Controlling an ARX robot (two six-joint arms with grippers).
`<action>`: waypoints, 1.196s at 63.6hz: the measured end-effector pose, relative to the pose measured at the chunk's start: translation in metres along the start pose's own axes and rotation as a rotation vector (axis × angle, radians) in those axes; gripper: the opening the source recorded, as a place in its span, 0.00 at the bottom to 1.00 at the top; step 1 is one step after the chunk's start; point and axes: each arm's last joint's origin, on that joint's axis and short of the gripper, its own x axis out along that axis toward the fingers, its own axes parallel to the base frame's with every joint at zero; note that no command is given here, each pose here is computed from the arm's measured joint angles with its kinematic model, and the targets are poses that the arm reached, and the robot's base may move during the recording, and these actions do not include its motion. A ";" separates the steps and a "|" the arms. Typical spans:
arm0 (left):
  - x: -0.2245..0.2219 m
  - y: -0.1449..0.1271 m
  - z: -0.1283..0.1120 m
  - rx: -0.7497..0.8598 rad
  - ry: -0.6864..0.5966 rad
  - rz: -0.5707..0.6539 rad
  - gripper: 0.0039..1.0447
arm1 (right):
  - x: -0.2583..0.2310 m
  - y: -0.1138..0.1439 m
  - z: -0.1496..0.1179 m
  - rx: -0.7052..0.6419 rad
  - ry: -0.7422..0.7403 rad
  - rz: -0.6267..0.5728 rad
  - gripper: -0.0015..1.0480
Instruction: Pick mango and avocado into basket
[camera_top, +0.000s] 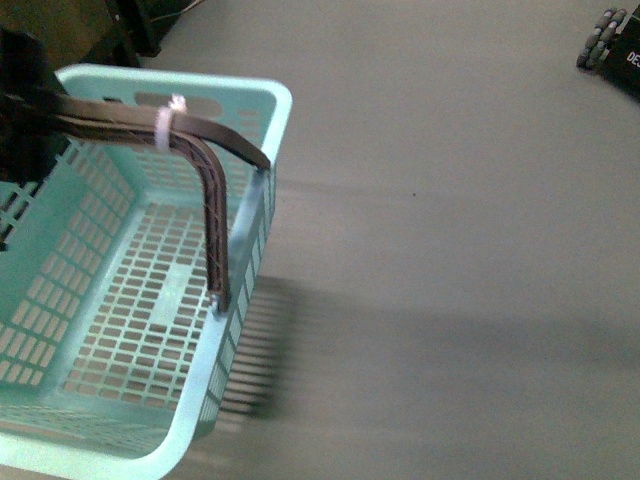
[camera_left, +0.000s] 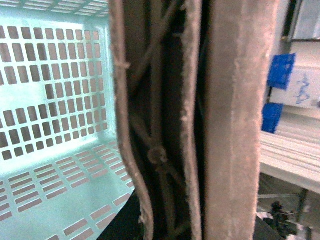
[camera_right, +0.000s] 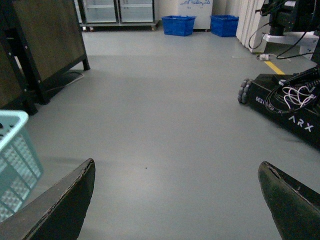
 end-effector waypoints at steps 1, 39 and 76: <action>-0.009 -0.005 0.002 -0.008 -0.007 -0.014 0.15 | 0.000 0.000 0.000 0.000 0.000 0.000 0.92; -0.173 -0.051 0.039 -0.144 -0.118 -0.210 0.15 | 0.000 0.000 0.000 0.000 0.000 0.000 0.92; -0.172 -0.051 0.039 -0.140 -0.110 -0.203 0.15 | 0.000 0.000 0.000 0.000 0.000 0.000 0.92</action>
